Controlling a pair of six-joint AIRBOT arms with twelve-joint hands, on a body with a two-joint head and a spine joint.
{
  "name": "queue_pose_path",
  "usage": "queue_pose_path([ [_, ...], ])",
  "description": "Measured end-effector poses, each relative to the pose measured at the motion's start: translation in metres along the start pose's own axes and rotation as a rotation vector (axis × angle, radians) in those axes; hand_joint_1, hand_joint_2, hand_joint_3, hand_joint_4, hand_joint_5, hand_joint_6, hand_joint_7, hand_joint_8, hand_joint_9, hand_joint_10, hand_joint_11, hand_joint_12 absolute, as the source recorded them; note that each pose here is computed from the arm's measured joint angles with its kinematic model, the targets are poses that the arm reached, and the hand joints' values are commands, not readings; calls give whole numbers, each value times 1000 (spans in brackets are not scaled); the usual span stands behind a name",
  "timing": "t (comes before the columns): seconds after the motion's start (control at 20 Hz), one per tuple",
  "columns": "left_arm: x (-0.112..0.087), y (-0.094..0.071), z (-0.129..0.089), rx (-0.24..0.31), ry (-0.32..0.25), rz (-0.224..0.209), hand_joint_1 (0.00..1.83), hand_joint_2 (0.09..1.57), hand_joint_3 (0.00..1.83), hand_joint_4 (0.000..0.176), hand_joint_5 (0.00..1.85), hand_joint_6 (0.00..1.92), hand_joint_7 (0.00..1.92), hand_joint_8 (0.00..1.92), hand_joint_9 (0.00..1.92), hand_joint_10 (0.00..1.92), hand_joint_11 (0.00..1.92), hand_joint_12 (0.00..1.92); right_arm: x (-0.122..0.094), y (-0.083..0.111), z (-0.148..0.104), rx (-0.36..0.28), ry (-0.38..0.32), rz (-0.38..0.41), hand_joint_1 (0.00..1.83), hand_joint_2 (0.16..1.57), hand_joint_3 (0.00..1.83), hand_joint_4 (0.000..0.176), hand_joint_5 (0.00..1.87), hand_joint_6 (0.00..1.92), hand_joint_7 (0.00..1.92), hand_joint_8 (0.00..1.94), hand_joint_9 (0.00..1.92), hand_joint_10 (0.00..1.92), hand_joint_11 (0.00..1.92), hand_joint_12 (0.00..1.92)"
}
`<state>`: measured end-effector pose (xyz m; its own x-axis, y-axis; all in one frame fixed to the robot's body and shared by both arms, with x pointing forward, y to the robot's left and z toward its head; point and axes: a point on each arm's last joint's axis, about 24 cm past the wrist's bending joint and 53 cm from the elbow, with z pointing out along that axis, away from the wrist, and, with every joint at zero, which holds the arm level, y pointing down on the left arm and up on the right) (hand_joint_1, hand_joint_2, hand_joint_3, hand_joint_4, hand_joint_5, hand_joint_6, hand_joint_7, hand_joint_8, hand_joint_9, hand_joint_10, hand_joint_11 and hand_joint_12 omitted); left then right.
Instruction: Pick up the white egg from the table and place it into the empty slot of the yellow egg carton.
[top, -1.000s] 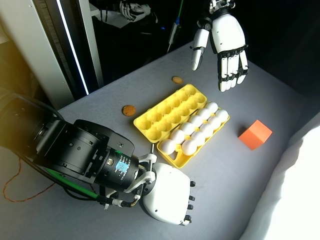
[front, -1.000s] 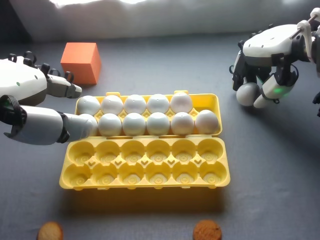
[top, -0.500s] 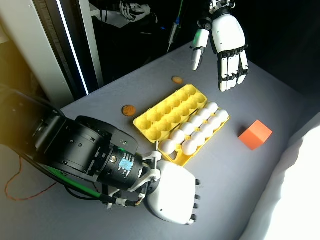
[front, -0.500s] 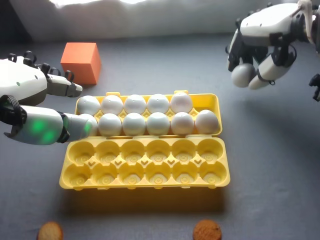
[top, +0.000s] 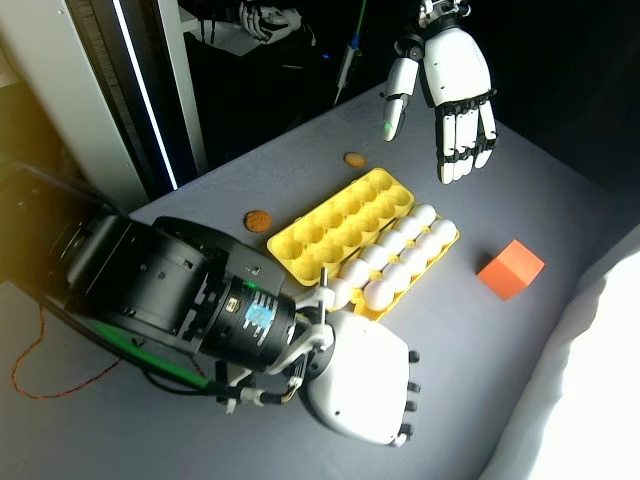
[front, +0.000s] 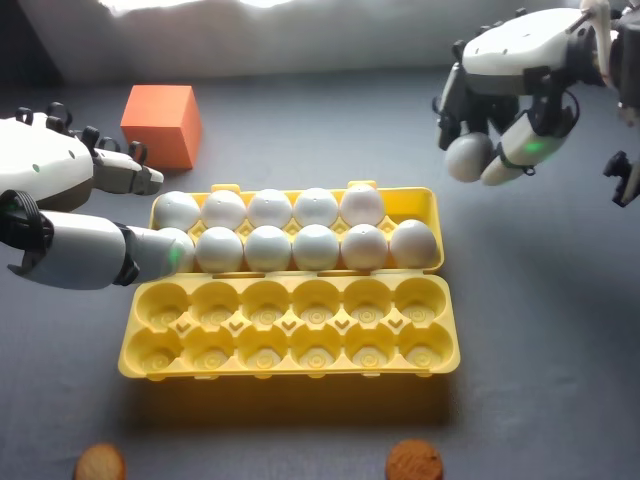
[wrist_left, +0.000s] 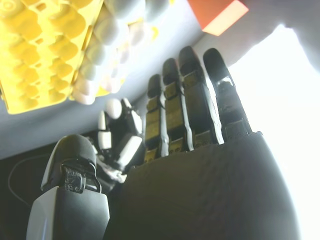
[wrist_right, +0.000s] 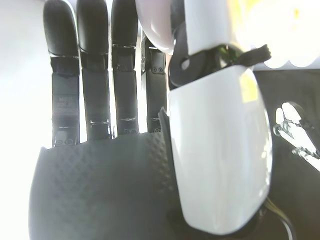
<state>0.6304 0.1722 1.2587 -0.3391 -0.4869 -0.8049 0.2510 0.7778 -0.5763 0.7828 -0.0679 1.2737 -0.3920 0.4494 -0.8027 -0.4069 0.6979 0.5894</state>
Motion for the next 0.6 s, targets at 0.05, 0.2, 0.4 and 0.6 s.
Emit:
queue_pose_path([
  [0.05, 0, 0, 0, 1, 0, 0, 0, 1226, 0, 0, 312, 0, 386, 2, 370, 1, 0, 713, -2, 5, 0, -8, -2, 3, 1381, 1098, 0, 0, 1050, 737, 976, 1106, 896, 1163, 617, 1226],
  [0.2, -2, -1, 0, 1, -4, -3, 0, 1228, 0, 0, 310, 0, 395, 5, 373, 2, 0, 715, -8, 15, -1, -21, 3, 38, 1379, 1102, 1, 0, 1013, 799, 978, 1093, 897, 1169, 627, 1212],
  [0.4, -2, -1, 0, 3, -6, -4, 0, 1230, 1, 0, 298, 0, 386, 1, 366, 1, 0, 696, 0, 35, -5, -56, 29, 40, 1379, 1103, 0, 0, 1037, 744, 974, 1112, 885, 1187, 619, 1218],
  [0.6, -2, -1, 0, 3, -6, -4, 0, 1227, 0, 0, 301, 3, 378, 3, 357, 2, 0, 685, 9, 48, -6, -75, 63, 40, 1382, 1093, 0, 0, 1060, 715, 990, 1076, 911, 1155, 641, 1229],
])
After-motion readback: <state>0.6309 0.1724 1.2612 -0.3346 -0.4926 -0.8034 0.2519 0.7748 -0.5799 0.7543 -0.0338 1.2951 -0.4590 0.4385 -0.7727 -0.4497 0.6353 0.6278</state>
